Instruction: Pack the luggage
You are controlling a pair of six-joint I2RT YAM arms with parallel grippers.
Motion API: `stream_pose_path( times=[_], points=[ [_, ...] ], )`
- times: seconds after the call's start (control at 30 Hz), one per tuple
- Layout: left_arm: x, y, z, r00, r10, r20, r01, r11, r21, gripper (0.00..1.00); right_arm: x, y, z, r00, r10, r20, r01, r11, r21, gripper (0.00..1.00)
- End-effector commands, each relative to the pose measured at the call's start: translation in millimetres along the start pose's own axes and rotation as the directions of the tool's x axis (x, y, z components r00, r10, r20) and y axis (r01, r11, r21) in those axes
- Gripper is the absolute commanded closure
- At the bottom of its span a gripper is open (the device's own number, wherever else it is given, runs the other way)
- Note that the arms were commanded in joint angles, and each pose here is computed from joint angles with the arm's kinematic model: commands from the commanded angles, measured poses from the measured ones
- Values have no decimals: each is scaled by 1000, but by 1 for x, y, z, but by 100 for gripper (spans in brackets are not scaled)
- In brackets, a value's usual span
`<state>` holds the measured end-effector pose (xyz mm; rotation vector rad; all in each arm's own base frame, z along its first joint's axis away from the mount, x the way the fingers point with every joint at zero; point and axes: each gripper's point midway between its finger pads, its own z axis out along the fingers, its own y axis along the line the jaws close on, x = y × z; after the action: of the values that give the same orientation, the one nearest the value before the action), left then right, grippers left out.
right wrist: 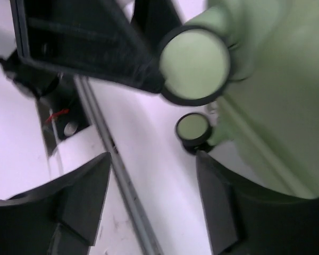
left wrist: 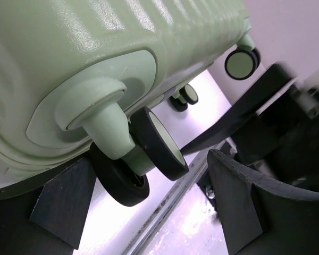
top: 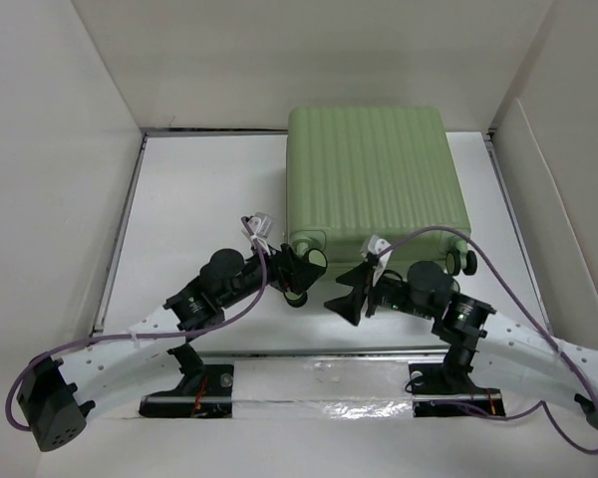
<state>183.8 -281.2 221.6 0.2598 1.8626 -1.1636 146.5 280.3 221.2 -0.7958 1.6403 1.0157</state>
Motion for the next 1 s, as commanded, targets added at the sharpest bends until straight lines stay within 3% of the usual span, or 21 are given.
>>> stream_pose_path(
  times=[0.0, 0.13, 0.27, 0.5, 0.7, 0.87, 0.97],
  points=[
    [-41, -42, -11, 987, -49, 150, 23, 985, 171, 21, -34, 5, 14, 991, -37, 127, 33, 999, 33, 21],
    [-41, -41, -11, 987, -68, 145, 42, 984, 172, 21, -35, -4, 33, 988, -40, 147, 29, 996, 80, 11],
    [-42, -37, -13, 984, -80, 157, 56, 987, 152, 25, -59, -17, 42, 966, -41, 255, 2, 988, 152, 8],
    [-45, -30, -20, 975, -96, 198, 72, 989, 128, 37, -75, -28, 60, 946, 2, 325, -70, 978, 197, 6],
    [-45, -34, -21, 977, -97, 192, 69, 987, 145, 38, -90, -23, 68, 922, 41, 386, -112, 980, 164, 6],
    [-47, -33, -25, 974, -97, 205, 68, 987, 143, 38, -95, -30, 65, 874, 89, 478, -188, 969, 162, 18],
    [-48, -31, -28, 973, -93, 213, 67, 989, 129, 39, -98, -34, 63, 853, 102, 512, -214, 963, 165, 38]
  ],
)
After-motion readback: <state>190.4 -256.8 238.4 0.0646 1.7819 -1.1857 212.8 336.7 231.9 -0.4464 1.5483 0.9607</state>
